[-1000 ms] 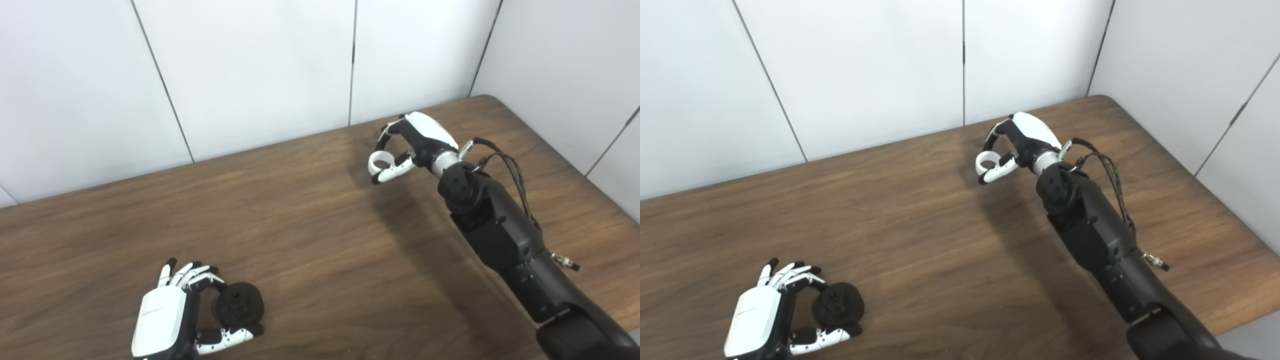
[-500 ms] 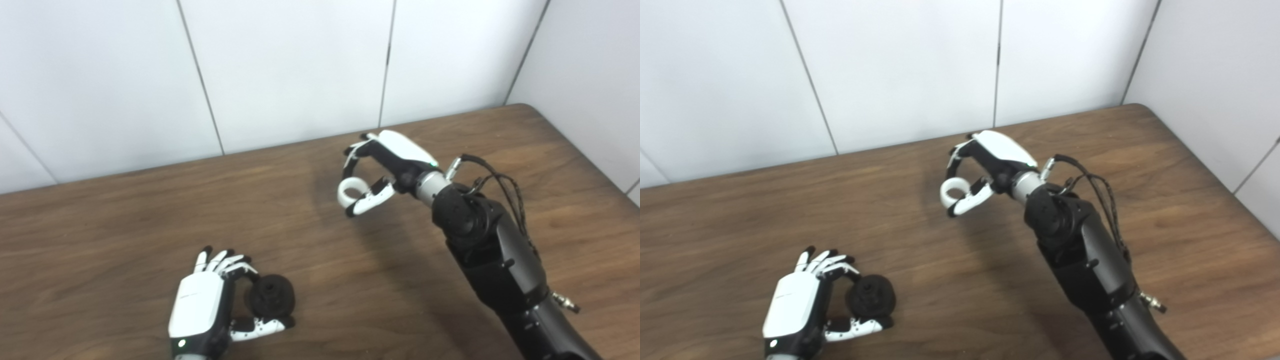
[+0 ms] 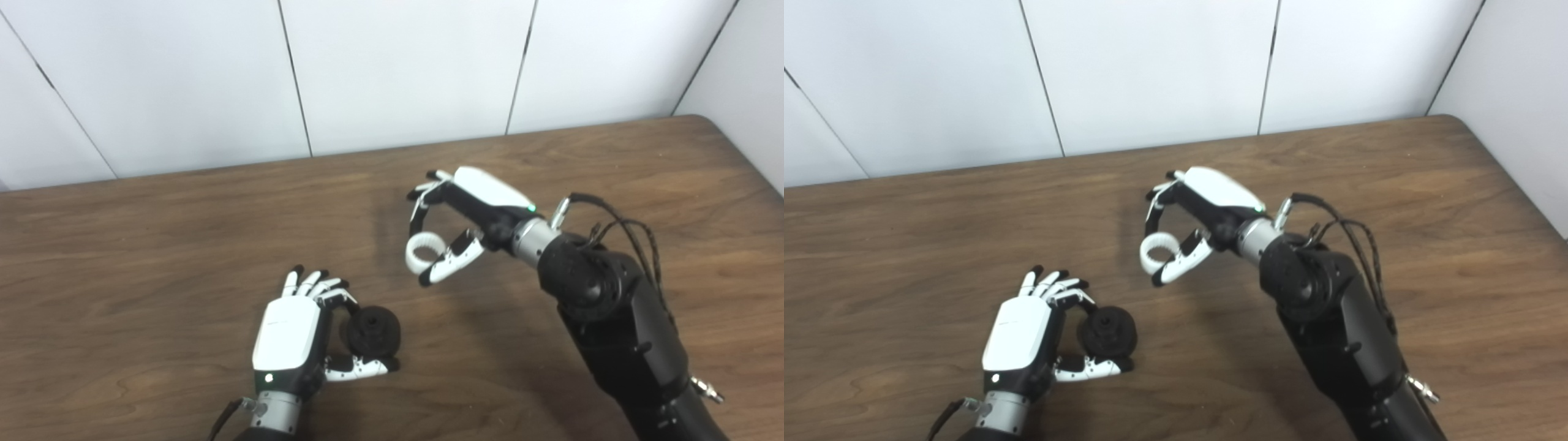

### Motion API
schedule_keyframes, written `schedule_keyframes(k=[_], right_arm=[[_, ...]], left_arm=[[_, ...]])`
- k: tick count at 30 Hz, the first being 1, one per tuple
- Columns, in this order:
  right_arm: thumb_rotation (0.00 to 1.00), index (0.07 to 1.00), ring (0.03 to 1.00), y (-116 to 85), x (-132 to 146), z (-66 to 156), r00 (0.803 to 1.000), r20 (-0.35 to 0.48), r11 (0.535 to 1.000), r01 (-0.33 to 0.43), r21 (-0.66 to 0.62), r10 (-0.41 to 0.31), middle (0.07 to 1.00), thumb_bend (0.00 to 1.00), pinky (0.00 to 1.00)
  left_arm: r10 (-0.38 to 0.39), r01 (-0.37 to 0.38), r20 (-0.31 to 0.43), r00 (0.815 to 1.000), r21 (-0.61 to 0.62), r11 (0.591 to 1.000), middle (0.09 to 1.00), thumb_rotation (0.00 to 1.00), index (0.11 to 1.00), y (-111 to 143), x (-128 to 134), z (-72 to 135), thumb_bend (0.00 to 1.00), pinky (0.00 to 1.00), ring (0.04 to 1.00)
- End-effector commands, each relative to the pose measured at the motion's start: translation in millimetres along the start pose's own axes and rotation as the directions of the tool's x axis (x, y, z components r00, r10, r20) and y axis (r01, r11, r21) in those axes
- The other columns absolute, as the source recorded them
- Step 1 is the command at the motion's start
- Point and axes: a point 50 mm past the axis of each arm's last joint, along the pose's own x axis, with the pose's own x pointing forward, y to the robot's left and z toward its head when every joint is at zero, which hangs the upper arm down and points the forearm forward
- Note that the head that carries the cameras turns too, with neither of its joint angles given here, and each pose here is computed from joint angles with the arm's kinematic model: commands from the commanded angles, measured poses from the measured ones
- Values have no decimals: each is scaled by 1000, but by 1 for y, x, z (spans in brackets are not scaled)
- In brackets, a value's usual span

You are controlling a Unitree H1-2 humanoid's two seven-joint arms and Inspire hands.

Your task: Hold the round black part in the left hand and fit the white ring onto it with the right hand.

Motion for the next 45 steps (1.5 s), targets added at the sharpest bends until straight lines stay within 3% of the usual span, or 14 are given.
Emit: schedule_keyframes(k=[1, 13, 25, 45], right_arm=[[137, 483, 998, -8, -3, 15, 998, 57, 999, 37, -8, -37, 857, 525, 1000], [136, 483, 993, 12, -12, 33, 991, 129, 999, -32, -5, 32, 859, 524, 1000], [137, 484, 999, 29, -13, 35, 988, 130, 996, -90, 1, 89, 865, 524, 1000], [134, 484, 1000, 38, -7, 34, 991, 103, 997, -83, -1, 83, 873, 524, 1000]], left_arm=[[4, -4, 5, 1000, 8, 1000, 782, 61, 484, -1, 0, 5, 525, 1000, 890], [6, -6, 1, 1000, 8, 1000, 785, 60, 484, -2, 3, 14, 525, 1000, 892], [11, -11, 0, 1000, 15, 1000, 785, 59, 484, -1, 5, 17, 525, 1000, 895], [14, -14, 5, 1000, 22, 1000, 782, 58, 485, 0, 5, 18, 525, 1000, 893]])
